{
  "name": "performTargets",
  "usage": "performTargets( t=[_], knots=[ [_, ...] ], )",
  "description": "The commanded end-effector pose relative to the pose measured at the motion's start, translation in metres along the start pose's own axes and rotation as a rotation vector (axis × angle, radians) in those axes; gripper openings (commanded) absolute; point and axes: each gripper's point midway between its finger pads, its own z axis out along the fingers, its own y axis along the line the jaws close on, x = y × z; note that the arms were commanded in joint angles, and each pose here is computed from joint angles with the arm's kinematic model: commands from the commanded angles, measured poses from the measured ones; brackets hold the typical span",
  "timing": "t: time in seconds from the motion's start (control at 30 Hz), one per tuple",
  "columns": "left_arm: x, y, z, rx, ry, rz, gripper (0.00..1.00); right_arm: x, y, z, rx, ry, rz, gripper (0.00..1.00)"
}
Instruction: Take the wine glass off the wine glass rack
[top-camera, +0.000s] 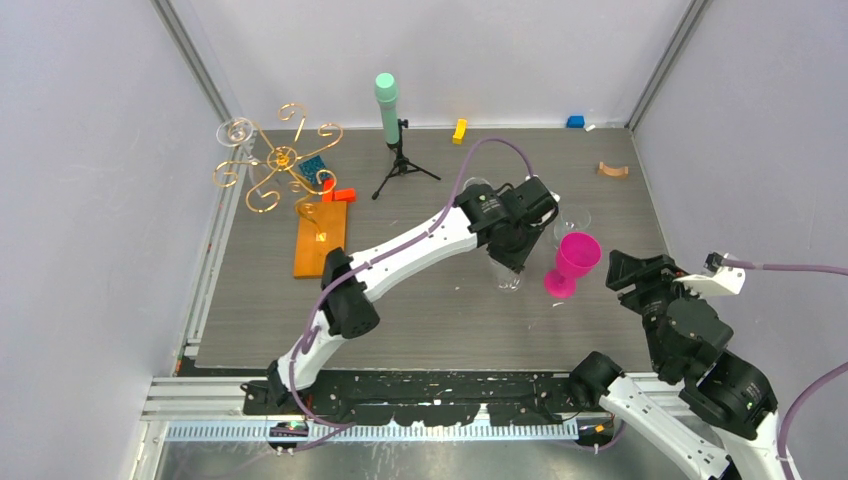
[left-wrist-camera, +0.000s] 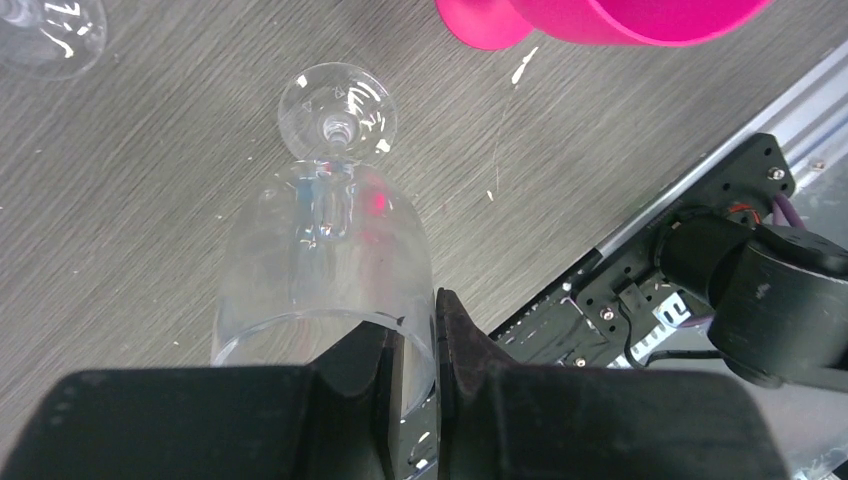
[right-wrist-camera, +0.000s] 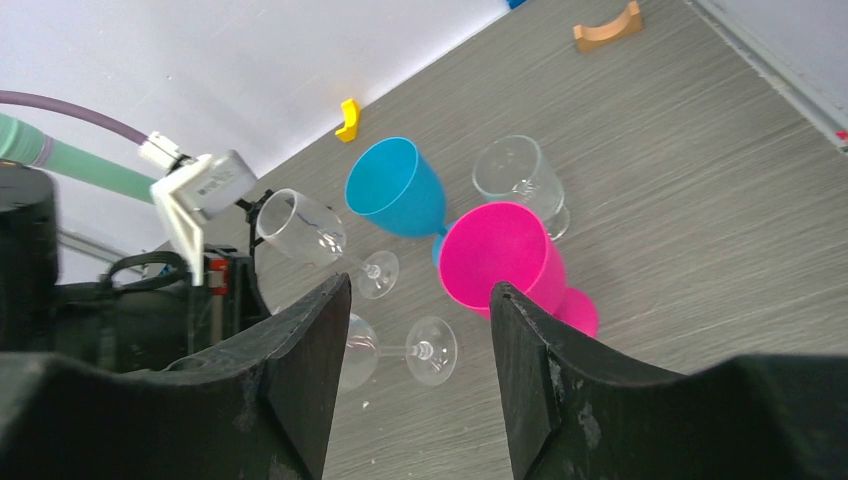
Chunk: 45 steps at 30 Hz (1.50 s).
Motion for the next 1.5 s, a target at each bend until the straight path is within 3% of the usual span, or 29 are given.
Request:
performTargets(
  t=[0.0, 0.3, 0.53, 0.73, 1.0, 1.1, 1.2, 1.27, 1.47],
  knots=[
    [-0.016, -0.010, -0.006, 0.022, -0.053, -0.021, 0.00, -0.012, -0.016, -0.009, 0.042, -0.035, 0.005, 0.58],
    [-0.023, -0.016, 0.007, 0.041, -0.076, -0.045, 0.08, -0.005, -0.022, -0.013, 0.031, -0.017, 0.030, 0.58],
    [-0.031, -0.026, -0.002, 0.093, -0.106, -0.043, 0.37, -0.006, -0.022, -0.014, 0.029, -0.016, 0.034, 0.58],
    [-0.051, -0.036, -0.033, 0.148, -0.202, -0.035, 0.56, -0.003, -0.019, -0.014, 0.019, 0.000, 0.037, 0.58],
    [-0.071, -0.044, -0.086, 0.249, -0.321, -0.032, 0.65, -0.001, -0.014, -0.013, 0.005, 0.018, 0.041, 0.58],
    [-0.076, -0.045, -0.114, 0.274, -0.391, 0.000, 0.73, 0.000, -0.011, -0.013, -0.002, 0.027, 0.043, 0.58],
    [-0.076, -0.032, -0.145, 0.240, -0.468, 0.042, 0.83, 0.003, -0.007, -0.012, -0.014, 0.039, 0.044, 0.58],
    [-0.076, -0.013, -0.167, 0.183, -0.522, 0.051, 0.98, 0.005, -0.003, -0.012, -0.027, 0.052, 0.044, 0.58],
    [-0.078, 0.070, -0.228, 0.043, -0.681, -0.081, 1.00, 0.022, 0.017, -0.004, -0.057, 0.137, 0.017, 0.59]
  ],
)
